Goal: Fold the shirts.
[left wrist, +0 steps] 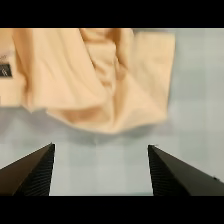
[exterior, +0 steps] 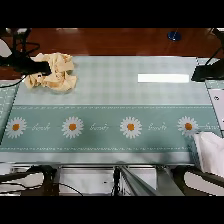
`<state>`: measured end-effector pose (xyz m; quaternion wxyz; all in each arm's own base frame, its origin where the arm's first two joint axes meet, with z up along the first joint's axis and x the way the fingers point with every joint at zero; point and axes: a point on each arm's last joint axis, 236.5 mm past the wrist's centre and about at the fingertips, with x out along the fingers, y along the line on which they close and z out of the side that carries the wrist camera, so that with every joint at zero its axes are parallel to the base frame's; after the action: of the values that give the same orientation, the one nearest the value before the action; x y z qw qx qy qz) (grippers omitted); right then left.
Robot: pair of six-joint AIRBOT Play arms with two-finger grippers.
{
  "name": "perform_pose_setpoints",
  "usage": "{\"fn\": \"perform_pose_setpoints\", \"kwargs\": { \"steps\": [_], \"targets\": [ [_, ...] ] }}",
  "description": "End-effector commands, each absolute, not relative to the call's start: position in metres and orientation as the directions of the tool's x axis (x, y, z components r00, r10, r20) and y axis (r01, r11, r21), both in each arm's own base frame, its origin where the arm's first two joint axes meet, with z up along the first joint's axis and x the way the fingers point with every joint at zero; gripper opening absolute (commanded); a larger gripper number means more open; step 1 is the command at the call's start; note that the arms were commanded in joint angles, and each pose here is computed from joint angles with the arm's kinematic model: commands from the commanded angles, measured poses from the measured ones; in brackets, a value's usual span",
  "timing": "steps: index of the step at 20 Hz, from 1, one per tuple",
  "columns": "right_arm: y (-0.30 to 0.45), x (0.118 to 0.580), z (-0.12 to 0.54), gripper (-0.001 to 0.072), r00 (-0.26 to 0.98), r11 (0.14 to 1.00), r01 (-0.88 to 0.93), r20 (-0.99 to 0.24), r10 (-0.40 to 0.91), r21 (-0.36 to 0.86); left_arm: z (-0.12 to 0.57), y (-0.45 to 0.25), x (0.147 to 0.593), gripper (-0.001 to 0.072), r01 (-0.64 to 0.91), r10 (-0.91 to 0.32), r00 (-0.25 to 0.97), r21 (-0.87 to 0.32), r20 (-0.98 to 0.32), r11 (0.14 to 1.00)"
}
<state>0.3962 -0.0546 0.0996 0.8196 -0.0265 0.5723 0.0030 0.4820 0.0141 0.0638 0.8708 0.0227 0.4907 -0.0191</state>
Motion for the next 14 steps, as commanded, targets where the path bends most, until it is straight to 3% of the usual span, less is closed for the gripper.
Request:
{"fn": "perform_pose_setpoints", "kwargs": {
  "steps": [1,8,14],
  "targets": [
    [-0.055,0.396,0.099,0.0597,0.344,0.999,-0.034,-0.939,-0.025,-0.039,0.08,0.036,0.535,0.072,0.019,0.041,0.668,0.072,-0.743,0.997],
    [-0.05,0.396,0.099,0.0597,0.345,1.0,-0.028,-0.939,-0.003,-0.014,-0.037,0.055,0.551,0.072,-0.062,0.046,0.502,0.017,-0.864,0.998],
    [-0.048,0.395,0.099,0.0597,0.338,1.0,-0.029,-0.941,0.003,-0.007,-0.063,0.058,0.583,0.072,-0.064,0.055,0.583,0.022,-0.811,0.998]
  ]
}}
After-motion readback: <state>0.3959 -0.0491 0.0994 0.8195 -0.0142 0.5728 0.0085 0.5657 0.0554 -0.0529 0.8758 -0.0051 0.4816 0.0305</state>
